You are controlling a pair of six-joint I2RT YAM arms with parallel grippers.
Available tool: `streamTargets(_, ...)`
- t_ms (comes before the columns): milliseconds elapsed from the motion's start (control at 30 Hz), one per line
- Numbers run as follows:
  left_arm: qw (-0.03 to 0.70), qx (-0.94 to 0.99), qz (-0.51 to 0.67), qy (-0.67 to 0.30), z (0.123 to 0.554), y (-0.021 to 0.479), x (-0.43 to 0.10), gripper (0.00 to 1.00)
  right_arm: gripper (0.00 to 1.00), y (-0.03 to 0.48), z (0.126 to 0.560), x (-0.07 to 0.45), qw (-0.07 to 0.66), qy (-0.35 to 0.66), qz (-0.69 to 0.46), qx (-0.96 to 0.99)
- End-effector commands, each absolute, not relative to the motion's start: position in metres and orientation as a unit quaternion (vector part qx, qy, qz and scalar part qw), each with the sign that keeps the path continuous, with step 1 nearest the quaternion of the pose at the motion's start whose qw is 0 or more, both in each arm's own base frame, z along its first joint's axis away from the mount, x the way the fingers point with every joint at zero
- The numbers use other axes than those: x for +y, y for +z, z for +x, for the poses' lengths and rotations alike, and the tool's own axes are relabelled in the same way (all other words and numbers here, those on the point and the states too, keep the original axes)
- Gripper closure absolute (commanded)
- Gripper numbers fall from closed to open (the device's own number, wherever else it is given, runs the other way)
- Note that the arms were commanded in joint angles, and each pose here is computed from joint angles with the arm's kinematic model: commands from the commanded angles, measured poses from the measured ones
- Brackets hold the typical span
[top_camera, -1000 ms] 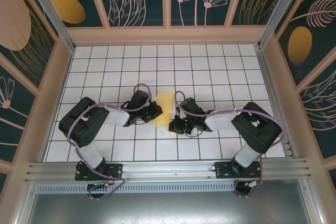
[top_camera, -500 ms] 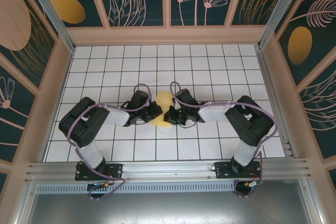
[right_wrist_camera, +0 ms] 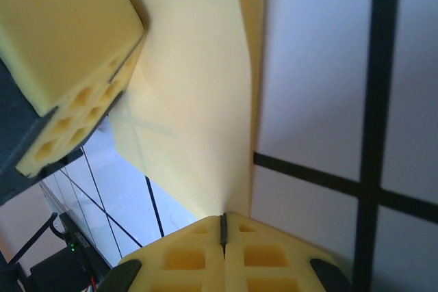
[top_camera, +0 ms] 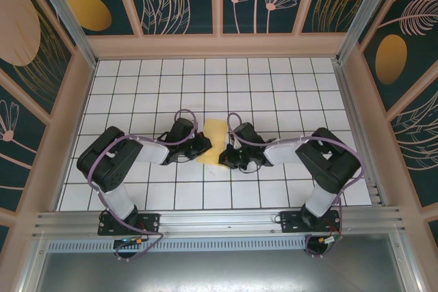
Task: Fold a paper plane with a square sheet of paper (pick it up from the middle)
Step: Fold the triangle a second time at the center of the table.
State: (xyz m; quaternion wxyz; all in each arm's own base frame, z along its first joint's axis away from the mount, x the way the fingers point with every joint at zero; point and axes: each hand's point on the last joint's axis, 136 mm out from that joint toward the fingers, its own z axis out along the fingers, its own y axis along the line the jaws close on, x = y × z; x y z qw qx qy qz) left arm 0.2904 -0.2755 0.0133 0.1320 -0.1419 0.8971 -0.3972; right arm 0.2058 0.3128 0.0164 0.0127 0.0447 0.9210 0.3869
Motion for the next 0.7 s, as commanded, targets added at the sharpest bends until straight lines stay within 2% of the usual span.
streamTargets(0,0.093,0.924,-0.164,-0.334,0.269,-0.029,-0.253,1.00,1.00,-0.003,0.179,0.288,-0.032,0.346,0.072,0.935)
streamTargets(133,0.093,0.923,-0.162,-0.336,0.270,-0.027,-0.253,1.00,1.00,0.018,0.189,0.295,-0.008,0.364,0.060,0.929)
streamTargets(333,0.092,0.923,-0.160,-0.338,0.269,-0.026,-0.254,1.00,1.00,0.069,0.227,0.323,0.058,0.409,0.031,0.910)
streamTargets(667,0.096,0.921,-0.156,-0.343,0.271,-0.021,-0.256,1.00,1.00,0.030,0.235,0.332,0.024,0.391,0.050,0.919)
